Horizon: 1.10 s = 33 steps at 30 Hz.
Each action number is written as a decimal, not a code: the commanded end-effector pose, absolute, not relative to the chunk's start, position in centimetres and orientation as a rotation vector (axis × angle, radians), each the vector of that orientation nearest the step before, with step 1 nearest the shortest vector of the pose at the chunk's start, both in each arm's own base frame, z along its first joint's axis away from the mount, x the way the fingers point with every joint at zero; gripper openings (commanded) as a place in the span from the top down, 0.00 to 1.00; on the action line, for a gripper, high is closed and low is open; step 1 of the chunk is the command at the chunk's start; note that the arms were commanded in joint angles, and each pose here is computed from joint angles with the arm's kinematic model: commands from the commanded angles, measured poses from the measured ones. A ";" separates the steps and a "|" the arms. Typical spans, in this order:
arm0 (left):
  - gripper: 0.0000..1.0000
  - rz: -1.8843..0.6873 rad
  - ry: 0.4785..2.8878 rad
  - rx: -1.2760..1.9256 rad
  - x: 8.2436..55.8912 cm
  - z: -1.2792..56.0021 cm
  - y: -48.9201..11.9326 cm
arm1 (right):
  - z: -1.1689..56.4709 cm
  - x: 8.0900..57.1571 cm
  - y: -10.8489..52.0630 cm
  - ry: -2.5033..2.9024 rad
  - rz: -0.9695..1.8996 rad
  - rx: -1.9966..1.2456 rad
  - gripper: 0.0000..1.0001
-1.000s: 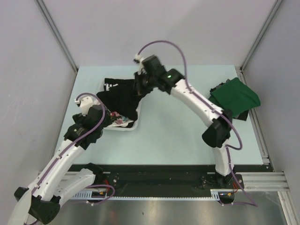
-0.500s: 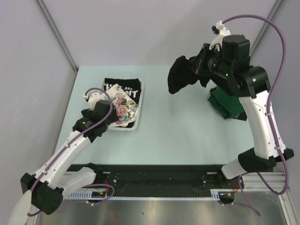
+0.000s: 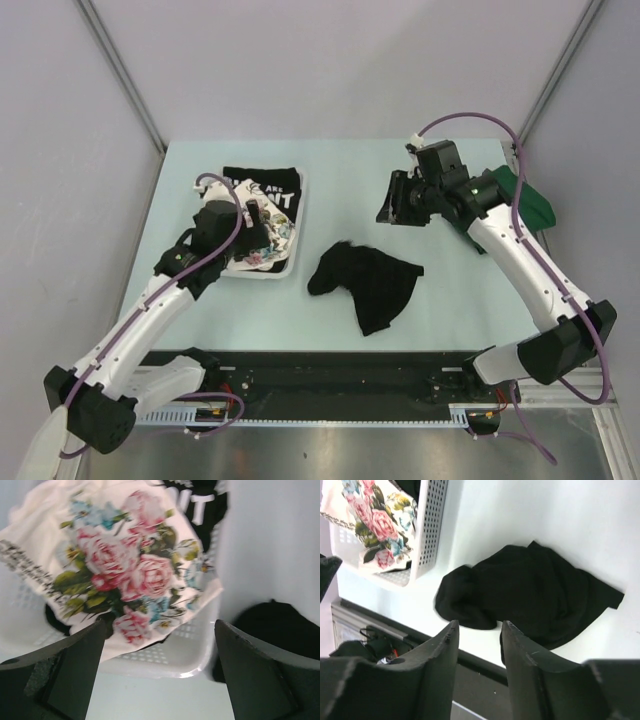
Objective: Fold and stack the t-shirts
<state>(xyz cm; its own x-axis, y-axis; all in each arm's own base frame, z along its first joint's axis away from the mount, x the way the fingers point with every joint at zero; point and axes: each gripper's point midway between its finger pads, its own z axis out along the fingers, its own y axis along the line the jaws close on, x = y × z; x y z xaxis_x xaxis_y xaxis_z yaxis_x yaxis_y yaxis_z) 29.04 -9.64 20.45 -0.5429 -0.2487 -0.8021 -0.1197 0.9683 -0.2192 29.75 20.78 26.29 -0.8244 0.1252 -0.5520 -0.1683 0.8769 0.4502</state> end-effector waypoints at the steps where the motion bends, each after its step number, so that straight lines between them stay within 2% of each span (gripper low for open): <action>1: 0.05 -0.483 1.978 -0.081 30.5 26.7 -14.5 | 29.7 30.6 20.1 2.312 0.654 -0.024 0.52; 9: 0.07 -0.648 2.052 0.005 32.6 25.2 -19.1 | 30.4 30.6 18.5 2.292 0.621 0.026 0.42; 13: 0.10 -0.565 2.118 -0.047 34.6 22.2 -19.8 | 30.7 30.4 18.1 2.292 0.646 0.036 0.41; 15: 0.18 -0.586 2.118 -0.030 35.5 21.5 -21.0 | 31.0 30.2 18.1 2.287 0.670 0.049 0.41; 16: 0.31 -0.586 2.146 -0.021 36.3 19.9 -21.8 | 31.4 29.8 18.1 2.282 0.687 0.046 0.41; 18: 0.45 -0.640 2.157 0.020 37.2 19.9 -23.7 | 31.5 29.4 18.0 2.283 0.696 0.048 0.41; 19: 0.60 -0.627 2.209 0.033 37.8 18.0 -24.5 | 31.5 29.1 17.9 2.291 0.693 0.048 0.40; 21: 0.71 -0.639 2.202 0.071 39.2 18.8 -26.5 | 31.3 28.9 17.5 2.296 0.670 0.035 0.40; 22: 0.82 -0.587 2.266 0.071 39.7 16.5 -26.8 | 31.1 28.8 17.3 2.304 0.659 0.032 0.41; 23: 0.86 -0.592 2.246 0.085 40.4 17.7 -28.1 | 31.1 28.8 17.1 2.304 0.651 0.034 0.40; 27: 0.99 -0.476 2.297 0.063 43.5 15.4 -29.1 | 31.3 28.7 16.4 2.305 0.653 0.046 0.40; 33: 1.00 -0.333 2.356 0.039 47.0 12.5 -29.6 | 31.3 27.7 15.3 2.320 0.632 0.054 0.39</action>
<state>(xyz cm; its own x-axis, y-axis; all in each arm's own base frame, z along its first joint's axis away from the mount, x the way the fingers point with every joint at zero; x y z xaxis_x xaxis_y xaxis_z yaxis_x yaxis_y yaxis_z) 45.16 -30.57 13.32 -0.7207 -0.0909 -0.6872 0.1785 0.9336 -0.3107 29.03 16.19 29.62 -0.7626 0.2184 -0.6089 -0.1155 0.8802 0.4603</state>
